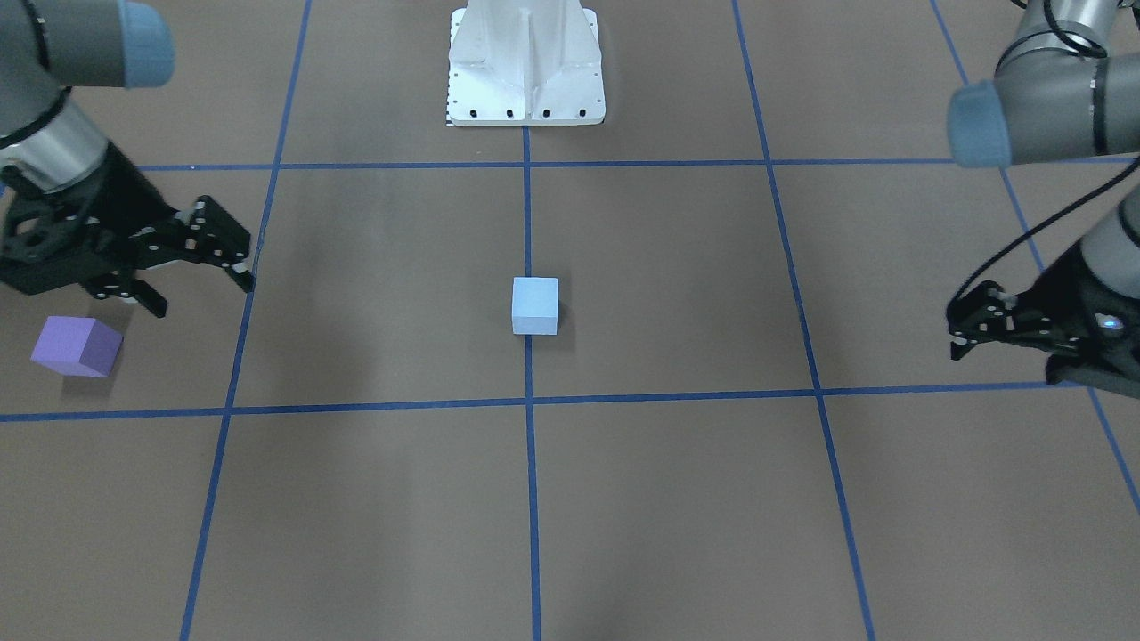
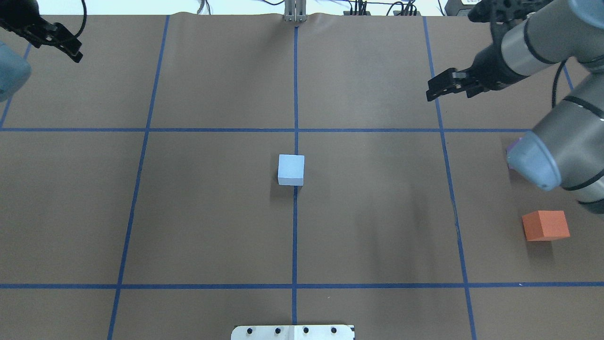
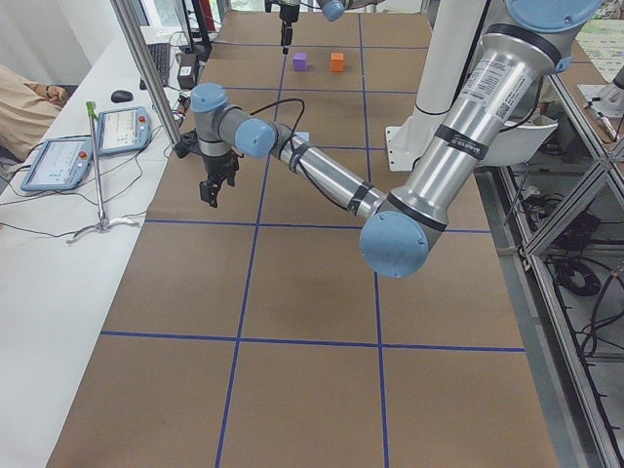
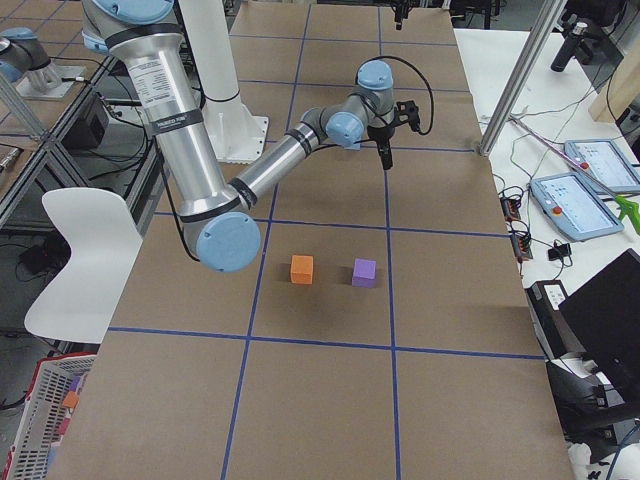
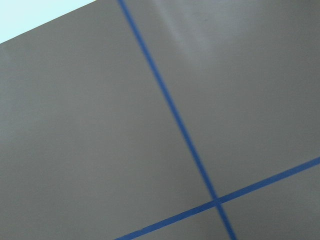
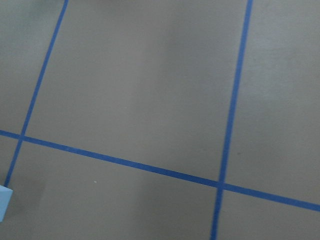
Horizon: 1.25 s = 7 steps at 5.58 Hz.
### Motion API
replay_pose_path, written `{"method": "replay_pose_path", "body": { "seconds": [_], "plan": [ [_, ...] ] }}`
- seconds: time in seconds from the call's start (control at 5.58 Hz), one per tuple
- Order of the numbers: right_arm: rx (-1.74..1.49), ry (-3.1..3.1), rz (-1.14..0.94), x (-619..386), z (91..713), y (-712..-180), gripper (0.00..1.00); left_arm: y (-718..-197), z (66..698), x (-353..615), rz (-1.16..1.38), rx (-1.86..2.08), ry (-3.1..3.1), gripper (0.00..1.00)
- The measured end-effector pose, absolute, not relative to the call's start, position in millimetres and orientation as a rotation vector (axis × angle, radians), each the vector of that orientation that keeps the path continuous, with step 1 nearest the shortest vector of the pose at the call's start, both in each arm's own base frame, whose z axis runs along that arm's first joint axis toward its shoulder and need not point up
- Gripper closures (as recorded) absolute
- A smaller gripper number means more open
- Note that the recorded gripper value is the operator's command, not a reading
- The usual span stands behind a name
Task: Place blue block between orange and purple blocks
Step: 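Lower the right gripper onto the light blue cube and grasp it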
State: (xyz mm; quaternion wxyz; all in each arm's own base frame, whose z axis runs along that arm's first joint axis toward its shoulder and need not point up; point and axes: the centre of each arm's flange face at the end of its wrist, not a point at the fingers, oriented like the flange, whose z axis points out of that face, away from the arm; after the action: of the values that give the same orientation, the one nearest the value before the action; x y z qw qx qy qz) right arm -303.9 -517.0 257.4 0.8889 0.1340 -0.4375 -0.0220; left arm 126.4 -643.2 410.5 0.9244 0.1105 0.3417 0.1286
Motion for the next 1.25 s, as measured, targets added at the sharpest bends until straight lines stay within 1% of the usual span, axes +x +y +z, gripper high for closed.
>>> {"method": "replay_pose_path", "body": {
  "seconds": [0.18, 0.36, 0.54, 0.72, 0.9, 1.25],
  "plan": [
    [0.254, -0.868, -0.016, -376, 216, -502, 0.00, -626, 487, 67, 0.253, 0.208, 0.668, 0.00],
    [0.230, -0.842, 0.019, -439, 190, -491, 0.00, -598, 547, 15, 0.237, 0.190, 0.650, 0.00],
    [0.219, -0.808, 0.058, -497, 177, -485, 0.00, -570, 579, -15, 0.206, 0.173, 0.647, 0.00],
    [0.226, -0.785, 0.085, -550, 174, -479, 0.00, -552, 590, -25, 0.193, 0.166, 0.647, 0.00],
    [0.232, -0.780, 0.092, -588, 174, -476, 0.00, -546, 594, -27, 0.190, 0.162, 0.648, 0.00],
    [0.236, -0.765, 0.077, -625, 177, -462, 0.00, -539, 598, -25, 0.190, 0.153, 0.686, 0.00]
  ]
}}
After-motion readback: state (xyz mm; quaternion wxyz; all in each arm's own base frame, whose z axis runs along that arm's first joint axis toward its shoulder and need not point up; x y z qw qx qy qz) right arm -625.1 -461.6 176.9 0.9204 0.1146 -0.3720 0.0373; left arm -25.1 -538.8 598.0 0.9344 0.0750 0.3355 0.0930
